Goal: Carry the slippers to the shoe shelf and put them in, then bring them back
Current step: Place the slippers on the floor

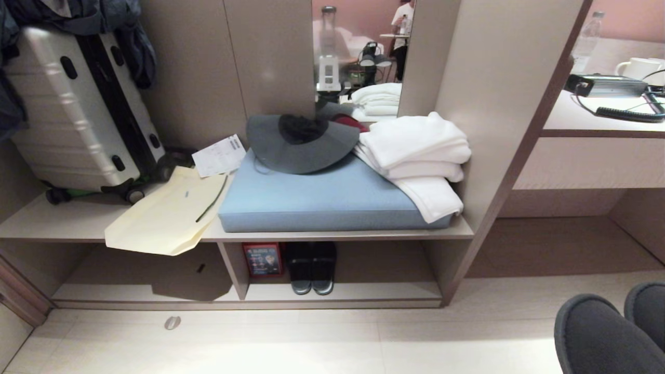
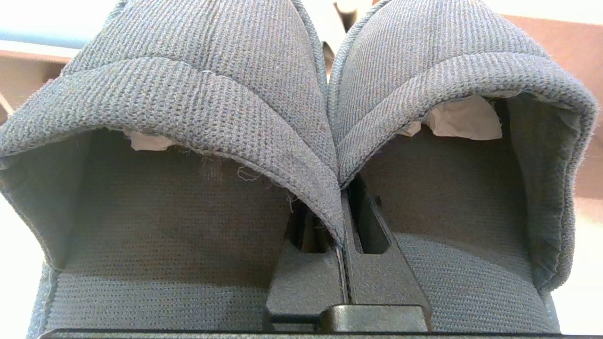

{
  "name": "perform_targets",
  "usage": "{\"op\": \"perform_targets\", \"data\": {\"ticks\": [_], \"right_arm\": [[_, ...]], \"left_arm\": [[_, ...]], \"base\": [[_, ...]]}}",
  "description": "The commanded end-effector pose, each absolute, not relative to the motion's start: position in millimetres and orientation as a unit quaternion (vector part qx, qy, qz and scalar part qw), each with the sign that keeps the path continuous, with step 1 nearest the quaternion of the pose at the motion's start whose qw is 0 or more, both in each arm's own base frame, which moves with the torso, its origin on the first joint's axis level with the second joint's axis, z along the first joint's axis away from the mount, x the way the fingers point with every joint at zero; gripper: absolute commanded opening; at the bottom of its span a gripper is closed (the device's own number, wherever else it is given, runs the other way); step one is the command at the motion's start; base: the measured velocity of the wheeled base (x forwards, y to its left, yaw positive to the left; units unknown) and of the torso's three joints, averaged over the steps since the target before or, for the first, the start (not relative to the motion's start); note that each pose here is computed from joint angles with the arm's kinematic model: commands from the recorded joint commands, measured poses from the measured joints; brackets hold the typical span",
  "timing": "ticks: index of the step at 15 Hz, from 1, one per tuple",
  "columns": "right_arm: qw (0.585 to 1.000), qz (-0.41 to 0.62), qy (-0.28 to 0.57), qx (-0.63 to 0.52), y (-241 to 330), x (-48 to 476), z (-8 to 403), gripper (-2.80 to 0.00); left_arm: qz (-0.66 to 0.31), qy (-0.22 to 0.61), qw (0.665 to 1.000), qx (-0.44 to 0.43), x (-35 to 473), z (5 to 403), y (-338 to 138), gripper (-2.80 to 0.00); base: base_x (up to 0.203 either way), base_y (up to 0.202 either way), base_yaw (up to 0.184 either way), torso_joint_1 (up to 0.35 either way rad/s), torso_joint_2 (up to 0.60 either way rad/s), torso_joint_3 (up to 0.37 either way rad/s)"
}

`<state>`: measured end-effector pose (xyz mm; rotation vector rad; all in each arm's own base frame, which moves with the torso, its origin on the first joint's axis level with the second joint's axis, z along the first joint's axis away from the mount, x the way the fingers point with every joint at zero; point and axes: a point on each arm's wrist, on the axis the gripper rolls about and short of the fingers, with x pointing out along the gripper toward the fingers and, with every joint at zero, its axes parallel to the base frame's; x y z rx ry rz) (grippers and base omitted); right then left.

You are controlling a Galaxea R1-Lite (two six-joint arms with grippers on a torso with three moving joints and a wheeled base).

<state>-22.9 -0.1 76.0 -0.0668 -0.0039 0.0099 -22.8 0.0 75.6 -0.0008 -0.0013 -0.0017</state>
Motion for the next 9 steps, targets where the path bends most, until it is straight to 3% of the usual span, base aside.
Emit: {"op": "perform_targets", "data": {"ticks": [1,9], "right_arm": [[0.999,0.006,-0.002,-0.034,-0.1,-22.8,76.3,-2.80],[0.999,0.006,-0.002,-0.034,-0.1,-22.8,76.2,-2.80]], "left_arm": [[-0.001,-0.001,1.000,-0.001,-22.8,75.6,0.0,-2.80],[-0.001,-0.002,1.000,0.000,-22.9,75.6,0.0,-2.80]], "base": [[0.000,0.000,0.000,0.004,0.01,0.211],[0.000,0.000,0.000,0.000,0.00,0.172]]}}
